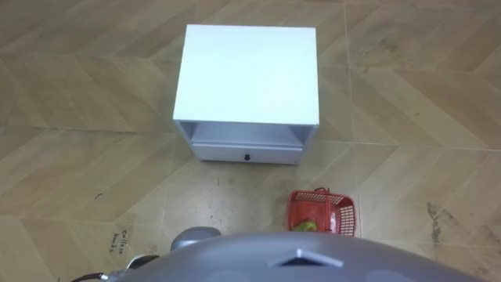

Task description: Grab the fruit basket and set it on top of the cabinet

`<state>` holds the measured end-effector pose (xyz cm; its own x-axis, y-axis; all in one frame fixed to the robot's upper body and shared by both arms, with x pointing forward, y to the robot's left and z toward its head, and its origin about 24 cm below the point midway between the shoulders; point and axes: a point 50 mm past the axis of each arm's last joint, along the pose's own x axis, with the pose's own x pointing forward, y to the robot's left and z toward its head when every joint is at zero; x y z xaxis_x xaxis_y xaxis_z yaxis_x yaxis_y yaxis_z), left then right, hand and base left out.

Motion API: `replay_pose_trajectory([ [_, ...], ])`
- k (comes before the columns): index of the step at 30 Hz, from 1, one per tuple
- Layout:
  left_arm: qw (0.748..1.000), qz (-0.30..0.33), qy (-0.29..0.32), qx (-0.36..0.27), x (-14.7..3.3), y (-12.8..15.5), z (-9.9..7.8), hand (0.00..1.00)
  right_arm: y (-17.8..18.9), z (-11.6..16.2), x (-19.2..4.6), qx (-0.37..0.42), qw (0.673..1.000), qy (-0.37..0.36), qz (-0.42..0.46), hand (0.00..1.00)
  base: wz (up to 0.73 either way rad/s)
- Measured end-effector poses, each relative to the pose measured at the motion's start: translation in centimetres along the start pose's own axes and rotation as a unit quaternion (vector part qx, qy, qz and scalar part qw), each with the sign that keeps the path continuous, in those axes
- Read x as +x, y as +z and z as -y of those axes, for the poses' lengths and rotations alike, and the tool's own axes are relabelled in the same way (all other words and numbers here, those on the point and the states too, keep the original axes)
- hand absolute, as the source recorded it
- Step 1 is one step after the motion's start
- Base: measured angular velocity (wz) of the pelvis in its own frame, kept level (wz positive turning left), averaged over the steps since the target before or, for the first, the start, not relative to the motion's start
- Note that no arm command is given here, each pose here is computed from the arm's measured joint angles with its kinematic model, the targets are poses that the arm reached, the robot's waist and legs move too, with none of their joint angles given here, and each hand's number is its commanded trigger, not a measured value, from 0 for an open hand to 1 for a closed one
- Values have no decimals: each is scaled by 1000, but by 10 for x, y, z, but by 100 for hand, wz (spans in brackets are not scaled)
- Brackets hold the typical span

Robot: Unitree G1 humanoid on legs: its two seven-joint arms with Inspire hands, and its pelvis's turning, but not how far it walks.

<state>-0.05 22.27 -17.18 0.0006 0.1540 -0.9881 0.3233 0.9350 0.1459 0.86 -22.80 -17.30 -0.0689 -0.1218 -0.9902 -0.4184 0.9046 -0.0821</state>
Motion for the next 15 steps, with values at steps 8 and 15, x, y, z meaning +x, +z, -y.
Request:
replay_pose_trajectory([
  [8,1000,-1,2,-4,0,-1,-2,0,0,1,0,-7,1000,-2,0,0,0],
  [15,1000,0,3,-16,0,0,-3,0,-1,0,0,5,1000,0,-1,0,0],
])
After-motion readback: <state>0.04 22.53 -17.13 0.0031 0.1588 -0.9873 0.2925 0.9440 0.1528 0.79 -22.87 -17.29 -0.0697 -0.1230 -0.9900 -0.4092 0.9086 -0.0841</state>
